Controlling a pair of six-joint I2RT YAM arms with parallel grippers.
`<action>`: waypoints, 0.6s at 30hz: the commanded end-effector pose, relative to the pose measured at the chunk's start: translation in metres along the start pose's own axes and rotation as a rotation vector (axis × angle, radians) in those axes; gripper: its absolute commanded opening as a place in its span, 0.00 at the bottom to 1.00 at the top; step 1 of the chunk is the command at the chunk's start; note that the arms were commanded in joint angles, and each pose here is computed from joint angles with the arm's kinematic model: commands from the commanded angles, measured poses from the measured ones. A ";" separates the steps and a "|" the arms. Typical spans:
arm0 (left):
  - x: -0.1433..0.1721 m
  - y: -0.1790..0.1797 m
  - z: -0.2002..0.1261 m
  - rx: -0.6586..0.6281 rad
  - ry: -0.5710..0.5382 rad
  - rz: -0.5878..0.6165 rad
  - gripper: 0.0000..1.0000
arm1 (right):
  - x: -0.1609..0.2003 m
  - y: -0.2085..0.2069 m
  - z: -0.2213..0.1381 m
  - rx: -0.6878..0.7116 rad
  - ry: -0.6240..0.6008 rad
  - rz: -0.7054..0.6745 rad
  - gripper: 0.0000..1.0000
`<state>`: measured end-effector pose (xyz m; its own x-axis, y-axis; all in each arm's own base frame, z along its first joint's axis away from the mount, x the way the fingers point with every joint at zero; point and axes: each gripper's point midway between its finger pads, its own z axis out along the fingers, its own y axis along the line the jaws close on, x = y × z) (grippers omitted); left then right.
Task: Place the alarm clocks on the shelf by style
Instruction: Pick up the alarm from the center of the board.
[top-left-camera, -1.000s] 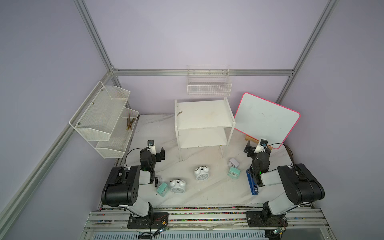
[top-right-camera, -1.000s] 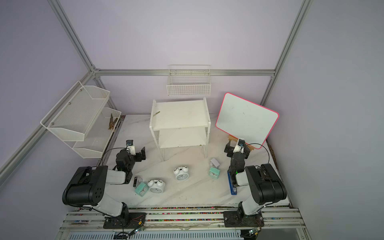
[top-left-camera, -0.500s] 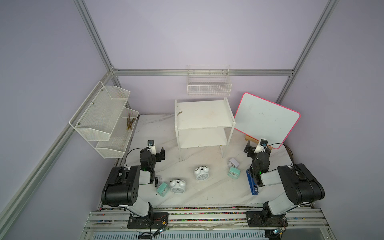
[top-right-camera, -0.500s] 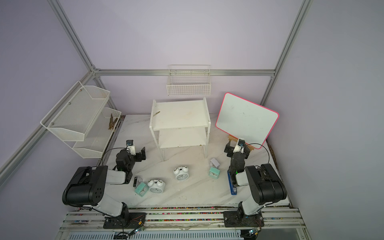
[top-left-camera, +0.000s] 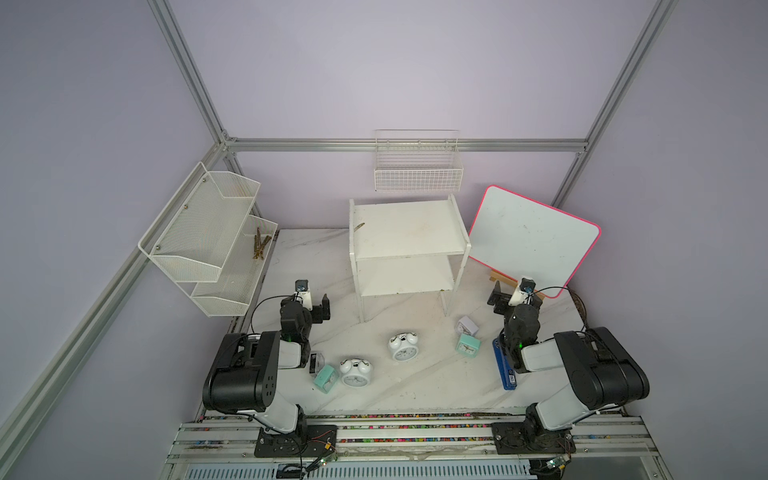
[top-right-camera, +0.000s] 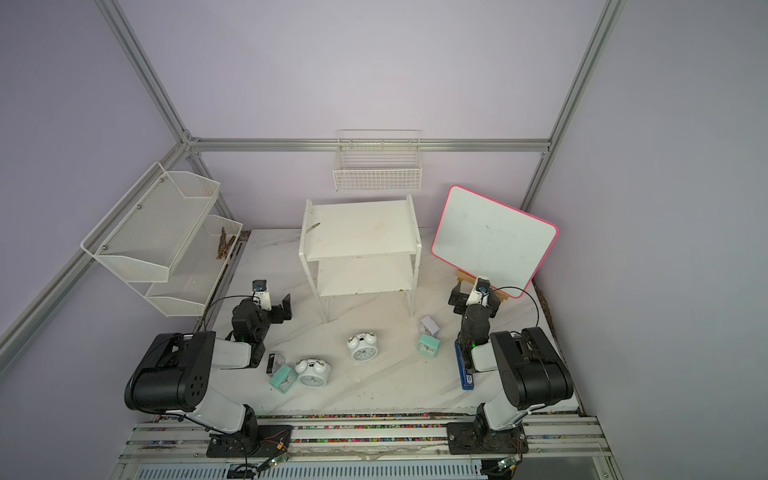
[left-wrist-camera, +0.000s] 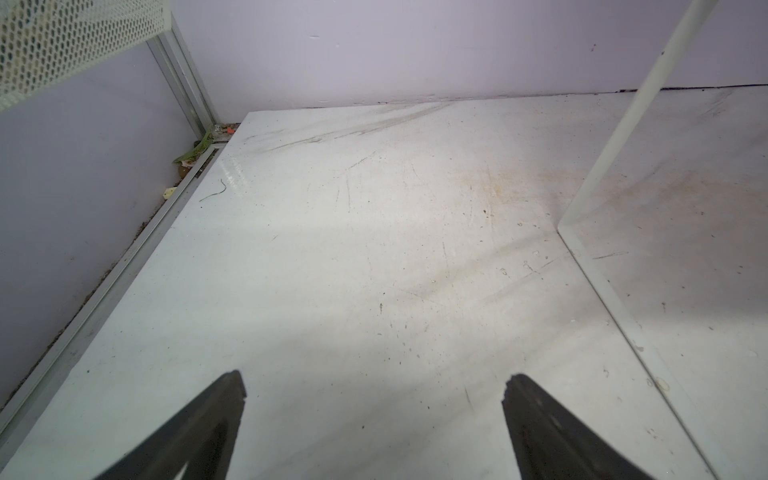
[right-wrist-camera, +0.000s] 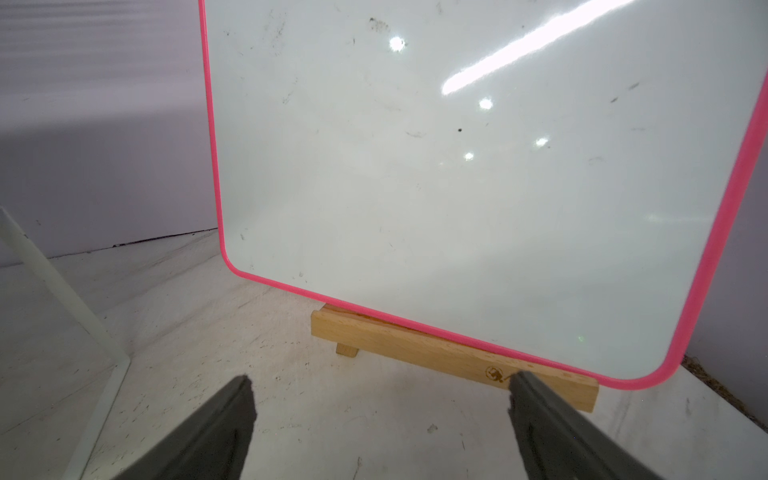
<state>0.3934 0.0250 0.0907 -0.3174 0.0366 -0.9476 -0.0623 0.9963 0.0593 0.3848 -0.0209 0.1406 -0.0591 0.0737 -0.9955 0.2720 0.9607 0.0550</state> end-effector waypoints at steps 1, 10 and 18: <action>-0.024 0.002 0.002 -0.009 -0.069 -0.020 1.00 | -0.014 0.004 -0.008 -0.023 -0.023 -0.009 0.99; -0.059 -0.006 -0.017 0.048 -0.103 -0.006 1.00 | -0.048 0.049 -0.028 -0.221 0.143 0.016 0.99; -0.093 -0.031 -0.047 0.219 -0.146 0.105 1.00 | -0.070 0.094 -0.070 -0.289 0.259 0.060 0.99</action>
<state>0.3837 0.0006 0.1831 -0.1652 0.0803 -0.9830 0.0740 0.9949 0.0689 0.3624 0.0770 0.2447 -0.1556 0.1578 -0.9751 -0.0339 0.9857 0.1649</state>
